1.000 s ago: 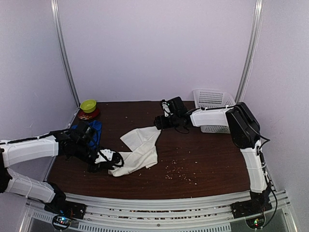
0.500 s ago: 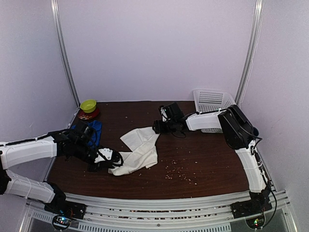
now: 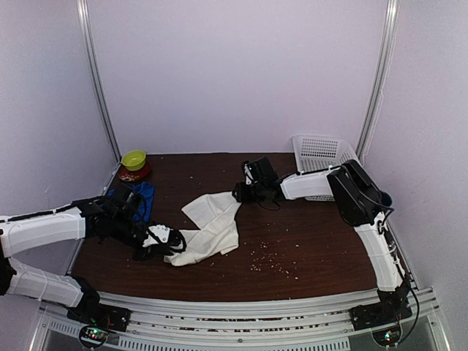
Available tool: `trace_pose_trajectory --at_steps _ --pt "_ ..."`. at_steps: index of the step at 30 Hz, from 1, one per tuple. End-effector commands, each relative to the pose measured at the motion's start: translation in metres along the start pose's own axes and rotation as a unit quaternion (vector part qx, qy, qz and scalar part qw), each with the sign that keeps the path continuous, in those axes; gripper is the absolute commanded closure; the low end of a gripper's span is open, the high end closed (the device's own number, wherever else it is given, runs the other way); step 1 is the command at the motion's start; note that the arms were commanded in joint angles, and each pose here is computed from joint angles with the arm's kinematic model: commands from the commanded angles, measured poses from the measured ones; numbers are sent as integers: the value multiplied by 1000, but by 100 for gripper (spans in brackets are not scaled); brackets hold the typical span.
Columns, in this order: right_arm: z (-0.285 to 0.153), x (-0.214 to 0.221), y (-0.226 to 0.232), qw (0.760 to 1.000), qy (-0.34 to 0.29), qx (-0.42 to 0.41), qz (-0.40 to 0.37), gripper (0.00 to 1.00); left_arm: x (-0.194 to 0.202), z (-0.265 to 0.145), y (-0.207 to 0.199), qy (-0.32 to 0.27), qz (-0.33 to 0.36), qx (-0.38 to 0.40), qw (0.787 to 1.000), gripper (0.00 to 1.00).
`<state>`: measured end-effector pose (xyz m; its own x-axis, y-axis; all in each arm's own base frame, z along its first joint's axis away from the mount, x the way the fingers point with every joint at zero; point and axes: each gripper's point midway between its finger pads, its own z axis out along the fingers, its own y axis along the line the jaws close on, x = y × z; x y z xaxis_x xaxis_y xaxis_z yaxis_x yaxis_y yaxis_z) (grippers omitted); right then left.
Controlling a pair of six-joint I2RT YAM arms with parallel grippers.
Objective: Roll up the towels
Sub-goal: Adjust the towel at the center of the board.
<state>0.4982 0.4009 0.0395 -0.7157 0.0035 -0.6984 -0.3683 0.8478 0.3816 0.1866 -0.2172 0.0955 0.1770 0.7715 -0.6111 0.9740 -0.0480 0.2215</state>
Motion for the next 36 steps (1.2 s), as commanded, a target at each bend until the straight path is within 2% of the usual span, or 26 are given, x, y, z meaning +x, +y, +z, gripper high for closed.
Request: trace_pose_trajectory --at_steps 1,3,9,12,16,24,30,36 --pt "8 17 2 1000 14 -12 20 62 -7 -3 5 -20 5 -14 1000 100" --pt "7 15 3 1000 10 -15 24 67 -7 -3 6 -20 6 -16 1000 100" --pt "1 7 3 999 -7 -10 32 100 -10 -6 12 -22 6 -33 999 100" --pt "-7 -1 2 999 -24 -2 31 100 -12 -10 26 -21 5 -72 997 100" --pt "-31 -21 4 998 -61 4 21 100 -16 -34 69 -5 6 -193 981 100" --pt "-122 -77 9 987 -158 37 2 100 -50 -109 112 -17 38 -319 947 100" --pt "-199 -79 2 974 -212 77 2 100 -70 -168 132 -18 29 -407 913 100" --pt "-267 -73 27 963 -246 104 -16 100 -82 -215 138 -27 13 -460 887 100"
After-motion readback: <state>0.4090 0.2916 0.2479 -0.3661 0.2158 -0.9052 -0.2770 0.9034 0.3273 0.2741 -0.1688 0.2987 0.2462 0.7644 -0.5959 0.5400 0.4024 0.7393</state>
